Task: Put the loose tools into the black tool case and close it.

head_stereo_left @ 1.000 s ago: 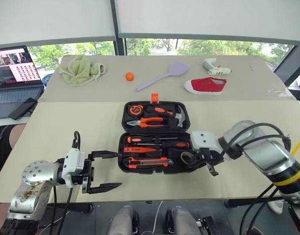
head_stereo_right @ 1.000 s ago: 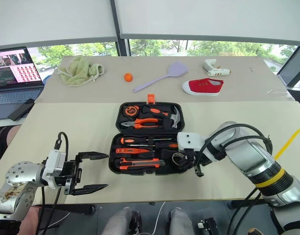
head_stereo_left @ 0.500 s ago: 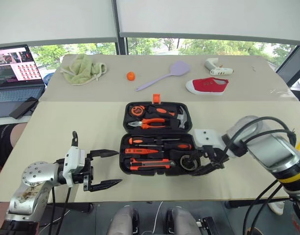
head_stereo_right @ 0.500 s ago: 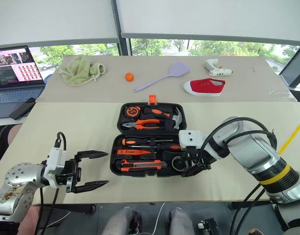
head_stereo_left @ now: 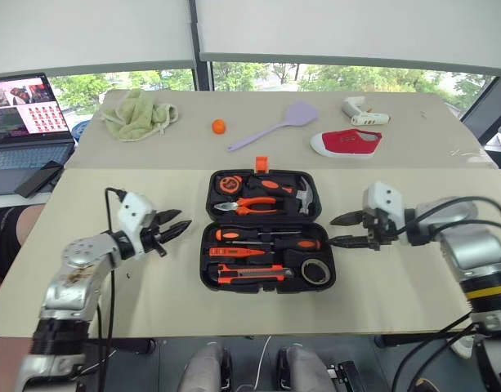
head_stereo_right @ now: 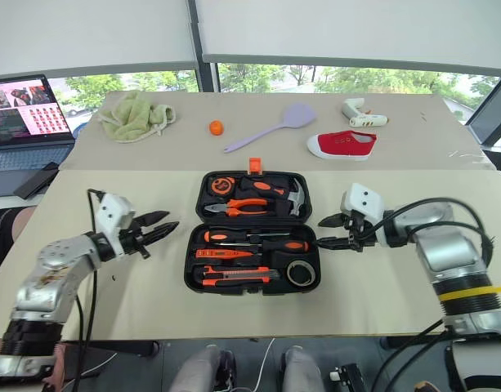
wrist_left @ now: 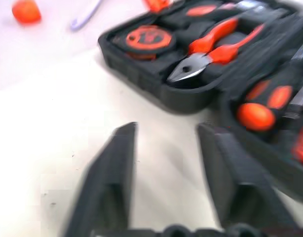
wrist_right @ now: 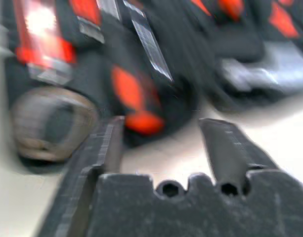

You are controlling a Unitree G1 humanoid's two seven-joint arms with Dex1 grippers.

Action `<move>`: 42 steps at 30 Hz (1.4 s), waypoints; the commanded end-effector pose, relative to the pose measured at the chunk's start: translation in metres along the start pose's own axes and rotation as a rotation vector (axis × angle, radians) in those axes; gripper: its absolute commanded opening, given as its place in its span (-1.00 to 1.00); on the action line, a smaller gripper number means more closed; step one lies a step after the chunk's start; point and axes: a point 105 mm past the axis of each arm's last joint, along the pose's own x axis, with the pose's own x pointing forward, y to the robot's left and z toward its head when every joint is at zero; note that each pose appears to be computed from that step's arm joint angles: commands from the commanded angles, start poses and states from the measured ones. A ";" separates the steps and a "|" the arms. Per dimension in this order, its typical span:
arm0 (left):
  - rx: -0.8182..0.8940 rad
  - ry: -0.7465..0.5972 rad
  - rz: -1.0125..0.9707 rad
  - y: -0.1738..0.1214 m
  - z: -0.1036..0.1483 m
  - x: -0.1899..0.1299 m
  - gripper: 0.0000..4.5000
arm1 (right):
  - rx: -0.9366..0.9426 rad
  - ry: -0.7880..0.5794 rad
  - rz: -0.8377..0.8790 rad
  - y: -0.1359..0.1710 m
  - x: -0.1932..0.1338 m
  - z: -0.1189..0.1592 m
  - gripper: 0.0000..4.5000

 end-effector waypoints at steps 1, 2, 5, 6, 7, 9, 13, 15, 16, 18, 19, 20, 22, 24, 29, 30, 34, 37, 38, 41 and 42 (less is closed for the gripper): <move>0.035 0.019 -0.045 -0.007 0.002 0.013 -0.96 | -0.076 -0.016 -0.098 -0.010 0.003 0.001 -0.57; 0.041 0.020 -0.075 -0.012 0.003 0.018 -0.99 | -0.073 -0.021 -0.094 -0.008 0.007 -0.001 -0.73; 0.057 0.043 -0.151 -0.029 -0.001 0.028 -0.99 | -0.036 -0.035 -0.089 -0.001 0.016 -0.004 -0.85; 0.073 0.048 -0.165 -0.032 -0.001 0.030 -0.99 | -0.032 -0.035 -0.082 0.001 0.017 -0.004 -0.85; 0.089 0.050 -0.196 -0.038 -0.002 0.032 -0.99 | -0.022 -0.035 -0.071 0.005 0.018 -0.005 -0.85; 0.094 0.040 -0.236 -0.048 0.000 0.035 -0.99 | -0.005 -0.041 -0.055 0.010 0.017 -0.005 -0.85; 0.093 0.026 -0.278 -0.061 0.001 0.036 -0.99 | 0.016 -0.040 -0.039 0.020 0.011 -0.003 -0.85; 0.099 0.025 -0.295 -0.067 0.001 0.034 -0.99 | 0.035 -0.036 -0.052 0.025 0.005 -0.004 -0.85; 0.097 0.020 -0.295 -0.069 0.001 0.033 -0.99 | 0.045 -0.031 -0.054 0.027 0.002 -0.005 -0.85; 0.082 0.014 -0.293 -0.072 0.001 0.033 -0.99 | 0.065 -0.021 -0.065 0.032 -0.004 -0.009 -0.85; 0.070 0.012 -0.292 -0.073 0.000 0.033 -0.99 | 0.084 -0.015 -0.062 0.036 -0.006 -0.011 -0.85; 0.064 0.013 -0.290 -0.075 -0.001 0.032 -0.99 | 0.096 -0.015 -0.064 0.039 -0.007 -0.013 -0.85; 0.039 0.019 -0.281 -0.075 -0.001 0.029 -0.99 | 0.119 -0.015 -0.074 0.043 -0.010 -0.016 -0.85; 0.005 0.052 -0.260 -0.070 -0.004 0.021 -0.99 | 0.142 -0.016 -0.110 0.041 -0.014 -0.021 -0.85; -0.032 0.166 -0.094 -0.035 -0.004 -0.007 -0.76 | 0.235 -0.073 -0.180 0.026 -0.032 -0.020 -0.62; -0.077 0.150 -0.092 -0.031 0.003 -0.013 -0.65 | 0.242 -0.070 -0.167 0.026 -0.037 -0.018 -0.53; -0.206 0.188 -0.093 -0.019 0.022 -0.035 0.03 | 0.429 -0.113 -0.216 0.008 -0.050 0.008 0.09; -0.284 0.239 -0.046 -0.005 0.035 -0.033 0.55 | 0.577 -0.005 -0.191 0.000 -0.048 0.017 0.58; -0.310 0.258 -0.044 -0.004 0.039 -0.029 0.71 | 0.659 -0.001 -0.172 -0.003 -0.046 0.020 0.71; -0.365 0.256 -0.049 -0.008 0.051 -0.013 0.99 | 0.753 0.087 -0.113 -0.003 -0.040 0.022 0.98; -0.384 0.254 -0.043 -0.009 0.053 -0.004 0.99 | 0.747 0.119 -0.124 -0.008 -0.036 0.020 0.98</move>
